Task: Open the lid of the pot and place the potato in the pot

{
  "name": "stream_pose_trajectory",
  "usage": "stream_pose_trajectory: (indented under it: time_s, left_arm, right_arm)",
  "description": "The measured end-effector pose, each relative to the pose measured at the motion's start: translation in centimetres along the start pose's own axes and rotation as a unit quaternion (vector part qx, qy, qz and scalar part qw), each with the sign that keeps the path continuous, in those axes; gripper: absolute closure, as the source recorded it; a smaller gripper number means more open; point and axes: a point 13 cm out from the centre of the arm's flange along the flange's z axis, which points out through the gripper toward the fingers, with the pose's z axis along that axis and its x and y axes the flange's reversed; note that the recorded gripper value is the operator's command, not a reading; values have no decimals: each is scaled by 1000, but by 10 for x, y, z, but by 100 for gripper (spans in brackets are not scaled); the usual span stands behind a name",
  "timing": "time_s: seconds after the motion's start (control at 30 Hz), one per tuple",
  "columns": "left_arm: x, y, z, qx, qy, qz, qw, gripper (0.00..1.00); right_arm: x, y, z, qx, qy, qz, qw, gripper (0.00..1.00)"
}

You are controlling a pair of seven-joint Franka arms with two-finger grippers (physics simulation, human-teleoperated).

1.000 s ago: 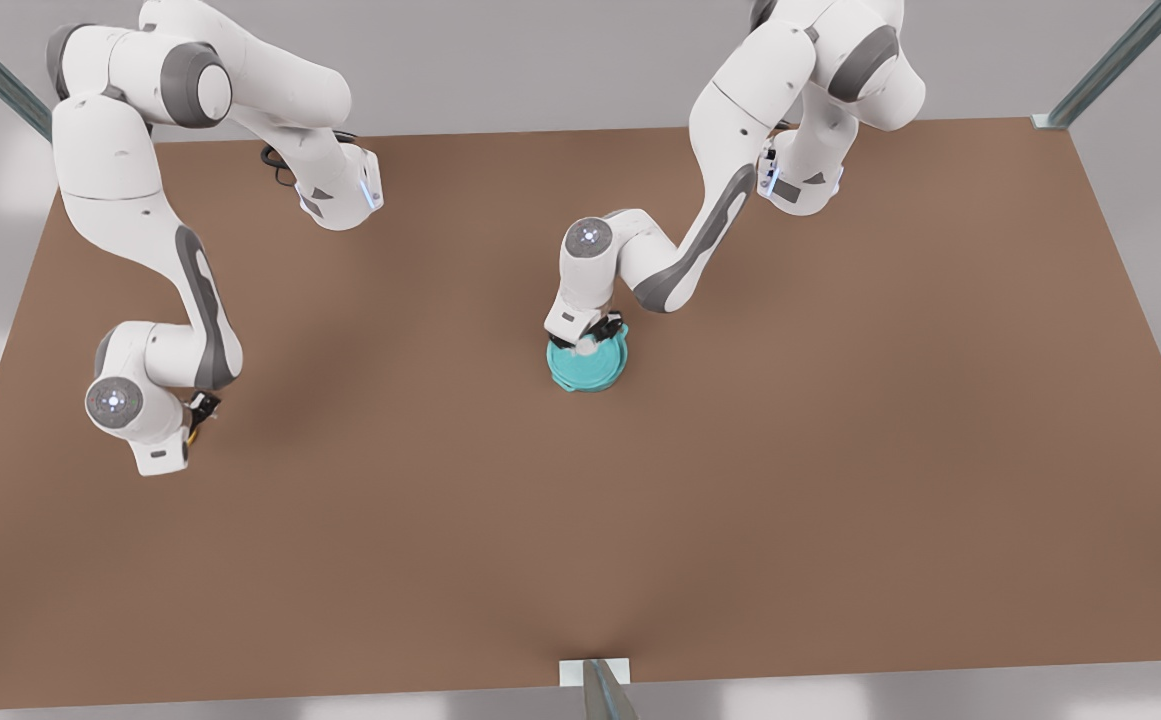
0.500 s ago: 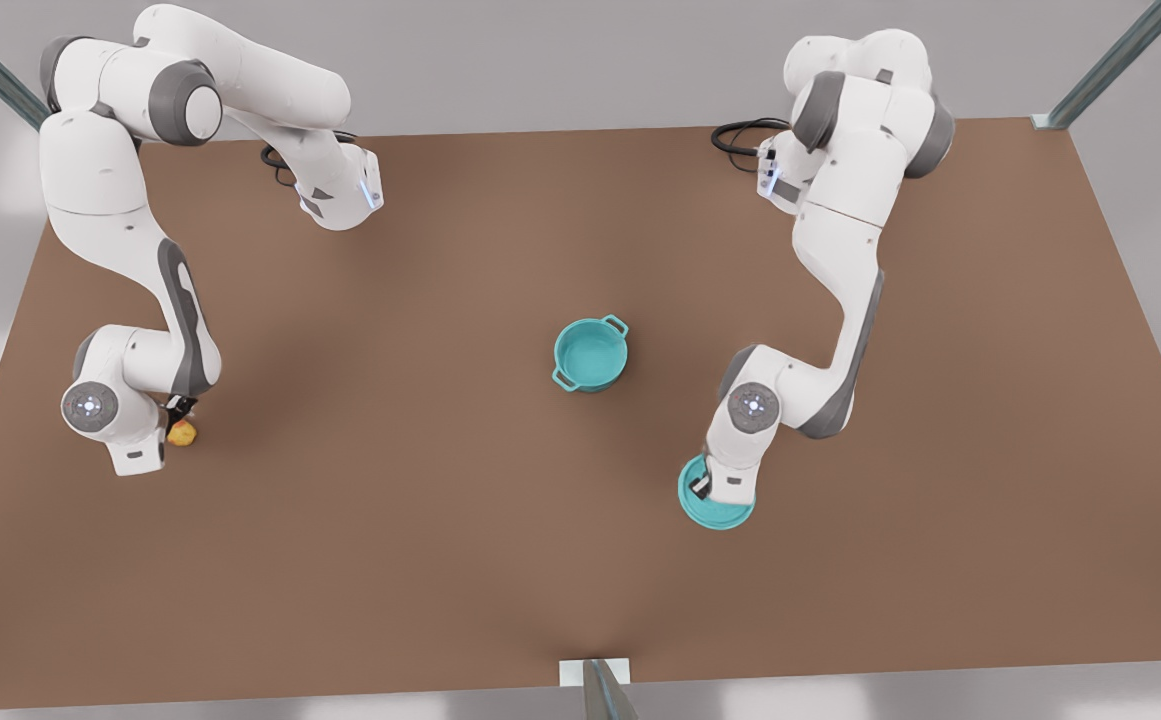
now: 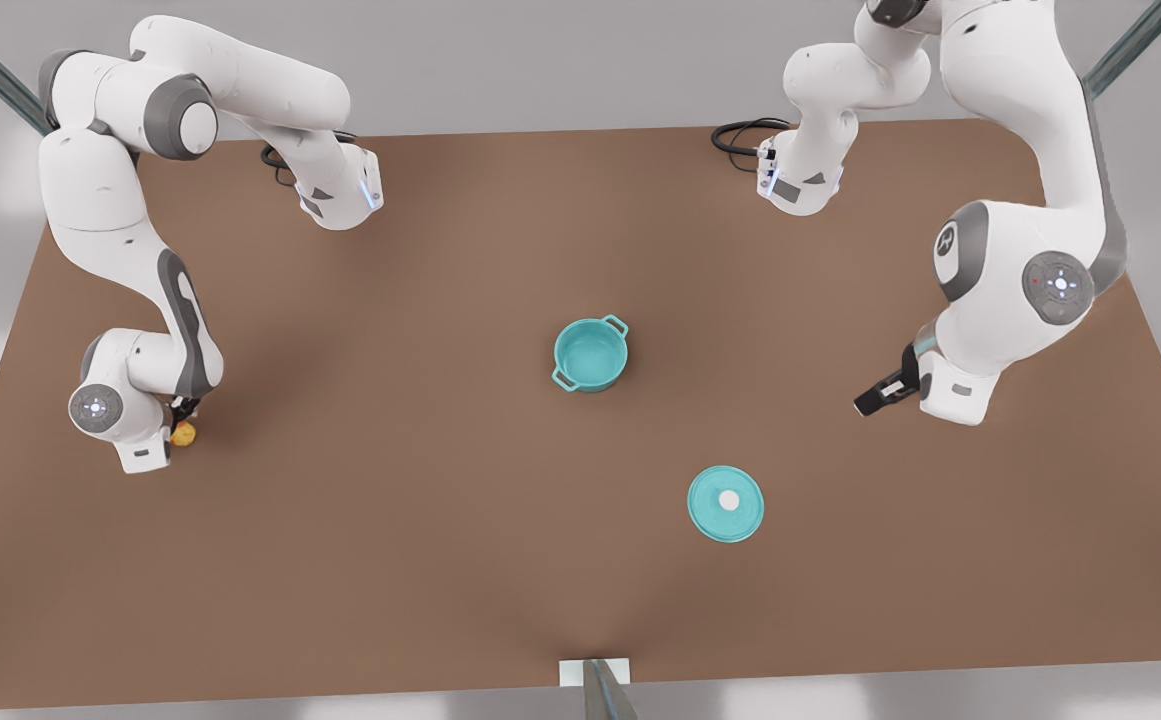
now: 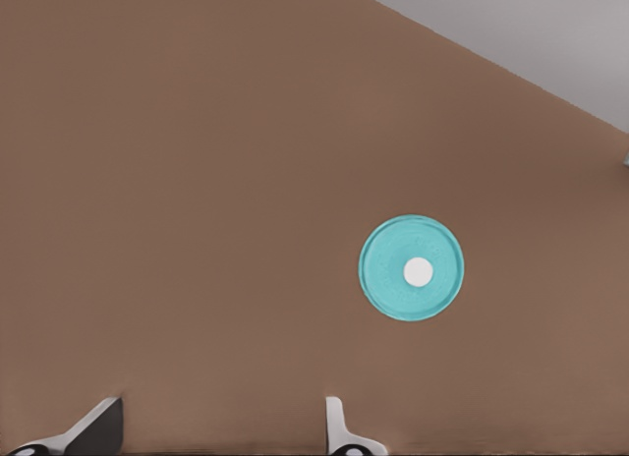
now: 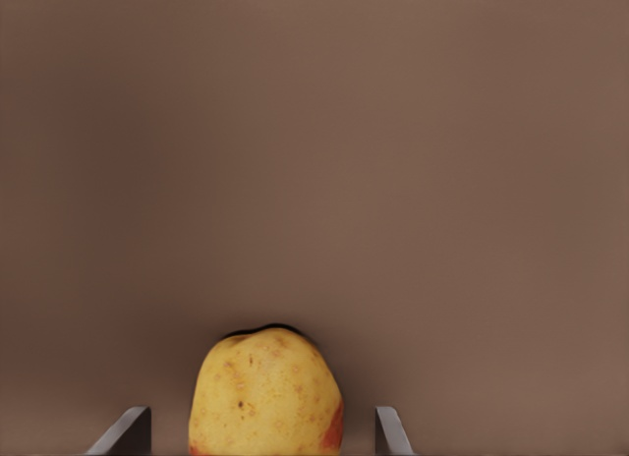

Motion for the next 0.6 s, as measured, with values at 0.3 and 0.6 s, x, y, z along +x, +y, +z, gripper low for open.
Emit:
stream_pose_trajectory:
  time_s: [0.3,0.6]
  left_arm:
    - [11,-5,12,-5,22,105,994,0]
    - [13,-7,17,-13,24,156,987,0]
  right_arm:
    - [-1,-2,-3,4,-2,-8,1000,48]
    - [-2,-10,-36,20,-11,-18,1000,52]
